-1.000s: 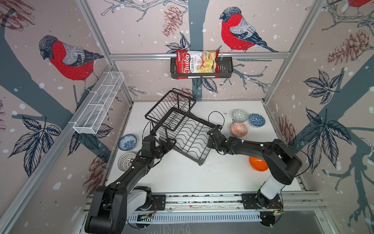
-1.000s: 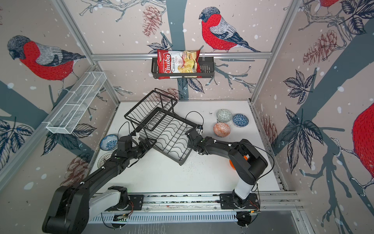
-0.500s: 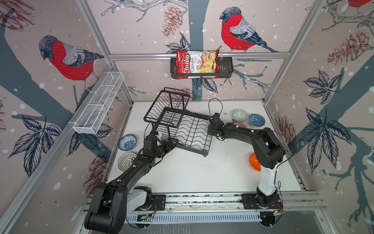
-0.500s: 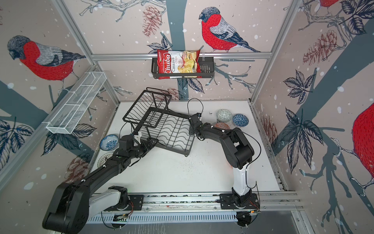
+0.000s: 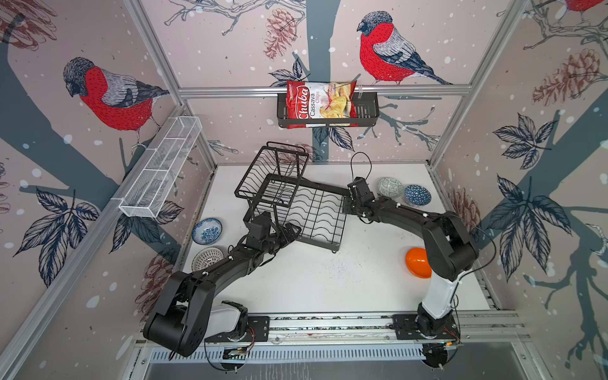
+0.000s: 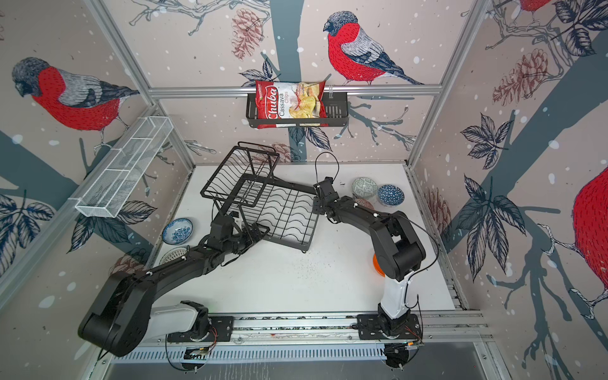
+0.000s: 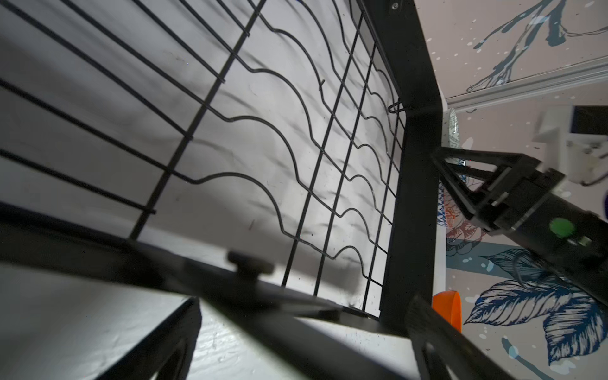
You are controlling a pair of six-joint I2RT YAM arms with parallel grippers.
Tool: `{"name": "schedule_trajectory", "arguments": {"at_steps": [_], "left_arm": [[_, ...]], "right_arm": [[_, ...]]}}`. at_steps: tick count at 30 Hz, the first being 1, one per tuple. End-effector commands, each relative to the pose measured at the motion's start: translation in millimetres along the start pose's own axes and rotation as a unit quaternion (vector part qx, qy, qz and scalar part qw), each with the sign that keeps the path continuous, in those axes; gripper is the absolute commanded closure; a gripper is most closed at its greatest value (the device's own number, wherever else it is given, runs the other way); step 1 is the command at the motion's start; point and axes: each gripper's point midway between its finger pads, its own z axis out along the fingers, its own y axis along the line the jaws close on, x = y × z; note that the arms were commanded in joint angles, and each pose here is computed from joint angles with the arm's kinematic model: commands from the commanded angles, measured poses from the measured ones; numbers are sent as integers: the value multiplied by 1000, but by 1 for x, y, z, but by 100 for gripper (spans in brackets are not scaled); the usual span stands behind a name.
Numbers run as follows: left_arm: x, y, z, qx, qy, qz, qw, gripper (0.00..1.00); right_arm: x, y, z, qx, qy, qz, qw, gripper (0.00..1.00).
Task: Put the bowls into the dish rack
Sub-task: 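Grasp the rack frame with both grippers and drag it toward the robot, then hold the rack with both grippers and straighten it on the table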
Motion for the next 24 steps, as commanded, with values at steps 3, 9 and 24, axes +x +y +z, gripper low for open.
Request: {"name": "schedule_trajectory", "arguments": {"at_steps": [3,9,24], "left_arm": [[-4,-16,7,14,-22,12,1000,2],[1,-28,19,10,-9,23,1000,2],[-8,-39,36,-6,-6,41,999,2]], "right_arm": [[18,18,-22,-36,-3,-7,999,32],[37,20,-23,-48,7,-11,999,33],[18,2,23,-34,21,24,999,80]]}}
